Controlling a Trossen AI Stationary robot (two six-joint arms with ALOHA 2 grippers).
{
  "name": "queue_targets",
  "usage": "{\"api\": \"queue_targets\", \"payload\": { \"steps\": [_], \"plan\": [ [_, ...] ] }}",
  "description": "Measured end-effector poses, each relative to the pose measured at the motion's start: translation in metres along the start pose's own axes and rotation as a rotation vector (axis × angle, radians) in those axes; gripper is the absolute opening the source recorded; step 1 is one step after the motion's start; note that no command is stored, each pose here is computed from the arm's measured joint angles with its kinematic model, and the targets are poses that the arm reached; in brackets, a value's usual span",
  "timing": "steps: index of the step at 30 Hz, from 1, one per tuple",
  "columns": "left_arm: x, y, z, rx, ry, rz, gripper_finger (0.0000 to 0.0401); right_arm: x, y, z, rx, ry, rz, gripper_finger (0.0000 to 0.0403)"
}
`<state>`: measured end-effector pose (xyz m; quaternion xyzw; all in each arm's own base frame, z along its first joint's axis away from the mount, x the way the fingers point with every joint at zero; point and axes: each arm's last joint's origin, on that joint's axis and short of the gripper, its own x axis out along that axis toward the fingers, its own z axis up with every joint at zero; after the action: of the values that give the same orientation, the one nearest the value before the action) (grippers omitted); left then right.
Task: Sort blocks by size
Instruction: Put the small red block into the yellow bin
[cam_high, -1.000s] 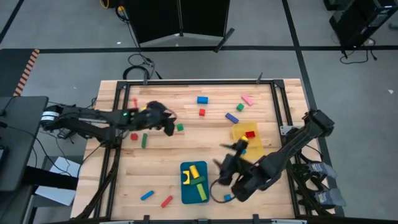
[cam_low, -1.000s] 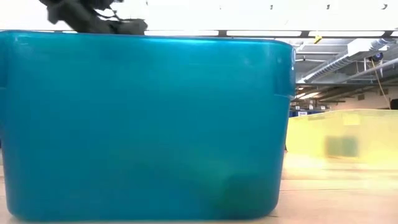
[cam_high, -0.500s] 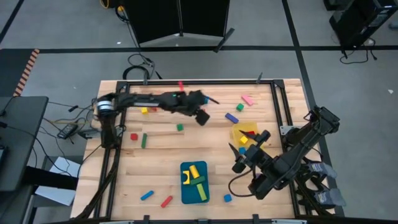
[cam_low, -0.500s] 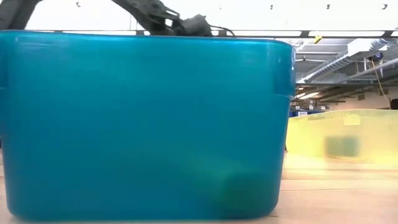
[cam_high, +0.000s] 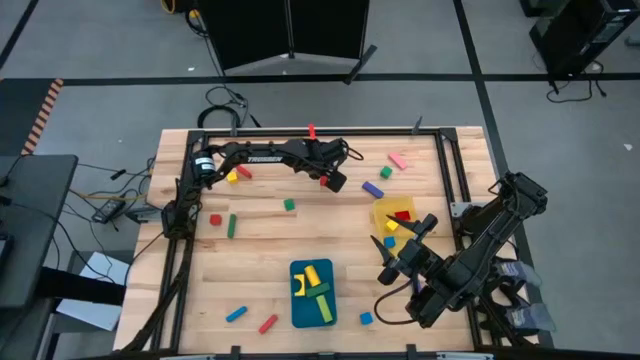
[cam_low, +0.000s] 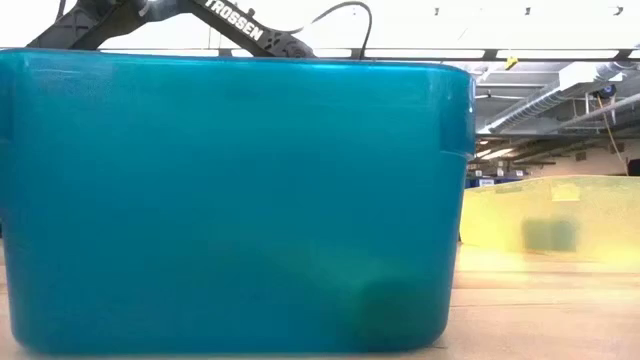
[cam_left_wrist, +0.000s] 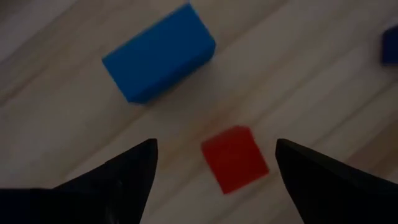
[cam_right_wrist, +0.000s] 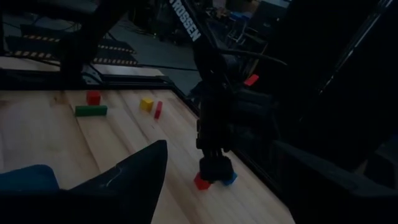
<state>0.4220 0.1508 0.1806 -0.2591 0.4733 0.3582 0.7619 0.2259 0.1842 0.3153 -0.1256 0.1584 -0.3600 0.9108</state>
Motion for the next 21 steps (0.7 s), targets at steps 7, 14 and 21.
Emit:
{"api": "queue_targets", "payload": {
  "steps": [7,14,21],
  "plan": [
    [0.005,0.002,-0.003,-0.017,0.004,-0.025,0.0332,-0.002,0.000,0.000,-0.001,-0.025,-0.002,0.0287],
    [0.012,0.003,-0.010,-0.025,0.026,-0.040,0.0298,-0.002,0.000,0.001,0.018,-0.039,-0.007,0.0282],
    [0.012,0.001,-0.008,-0.028,0.005,-0.056,0.0238,-0.002,0.000,0.001,0.025,-0.042,-0.007,0.0280]
  ]
}}
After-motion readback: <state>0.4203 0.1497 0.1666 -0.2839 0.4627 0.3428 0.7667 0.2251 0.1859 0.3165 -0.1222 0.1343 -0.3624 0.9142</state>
